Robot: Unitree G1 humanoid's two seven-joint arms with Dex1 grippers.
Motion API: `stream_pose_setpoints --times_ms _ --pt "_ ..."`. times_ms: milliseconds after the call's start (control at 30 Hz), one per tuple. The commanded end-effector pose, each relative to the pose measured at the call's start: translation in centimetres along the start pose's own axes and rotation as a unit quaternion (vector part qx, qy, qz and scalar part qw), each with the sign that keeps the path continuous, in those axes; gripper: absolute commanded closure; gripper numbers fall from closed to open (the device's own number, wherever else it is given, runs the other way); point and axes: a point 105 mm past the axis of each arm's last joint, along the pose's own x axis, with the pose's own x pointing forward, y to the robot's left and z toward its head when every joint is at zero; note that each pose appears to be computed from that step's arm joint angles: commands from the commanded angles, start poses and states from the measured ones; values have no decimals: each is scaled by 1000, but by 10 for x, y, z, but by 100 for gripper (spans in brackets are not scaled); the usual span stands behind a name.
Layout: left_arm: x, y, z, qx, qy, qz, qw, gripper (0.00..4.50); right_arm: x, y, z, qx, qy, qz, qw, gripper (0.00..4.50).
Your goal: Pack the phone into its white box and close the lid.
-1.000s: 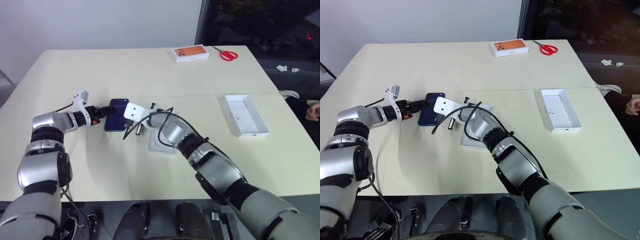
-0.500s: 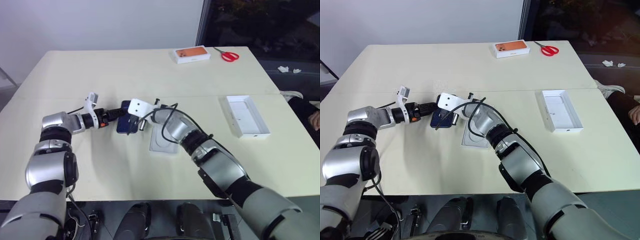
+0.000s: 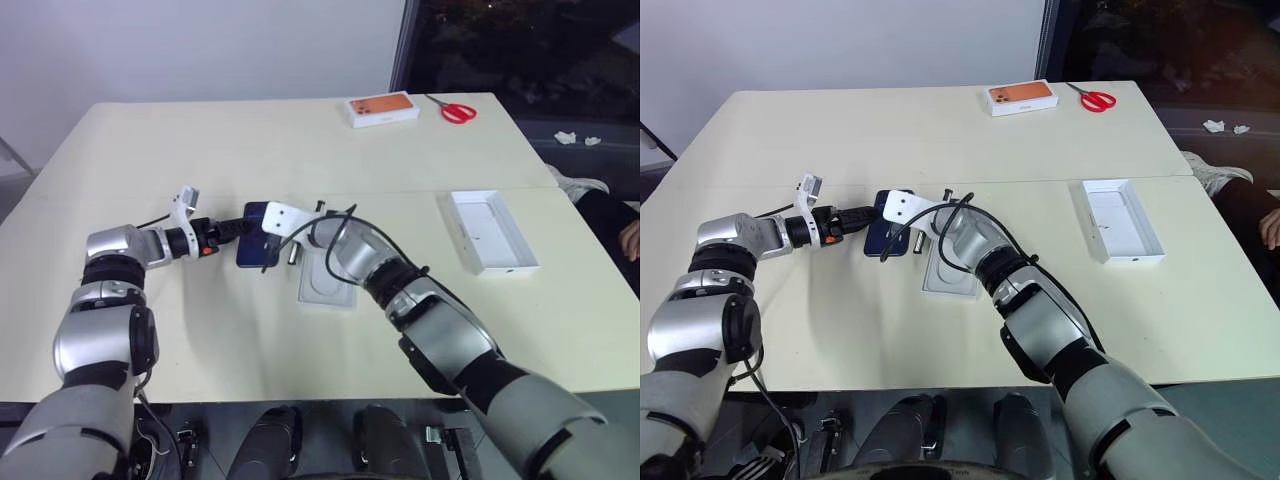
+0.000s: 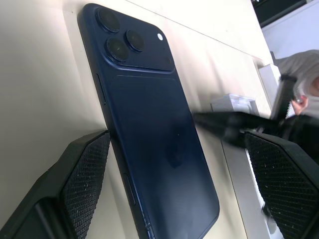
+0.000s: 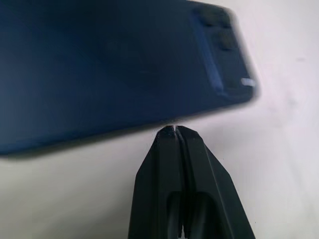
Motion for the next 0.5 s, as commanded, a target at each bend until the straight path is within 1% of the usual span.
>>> stream_pose_setpoints --times_ms 33,167,267,433,500 --pt "15 12 -56 -66 87 16 994 0 5 10 2 -10 8 17 1000 445" --pt "23 6 -62 -77 90 -1 993 0 5 8 6 -1 2 16 1000 445" --pt "32 -3 -65 -84 93 -19 992 0 4 7 4 -12 6 11 1000 445" --pt "35 -14 -63 -92 94 -40 991 0 4 6 2 -13 7 10 1000 445" --pt "32 -18 -57 -100 83 -54 990 0 4 7 2 -10 7 11 1000 445"
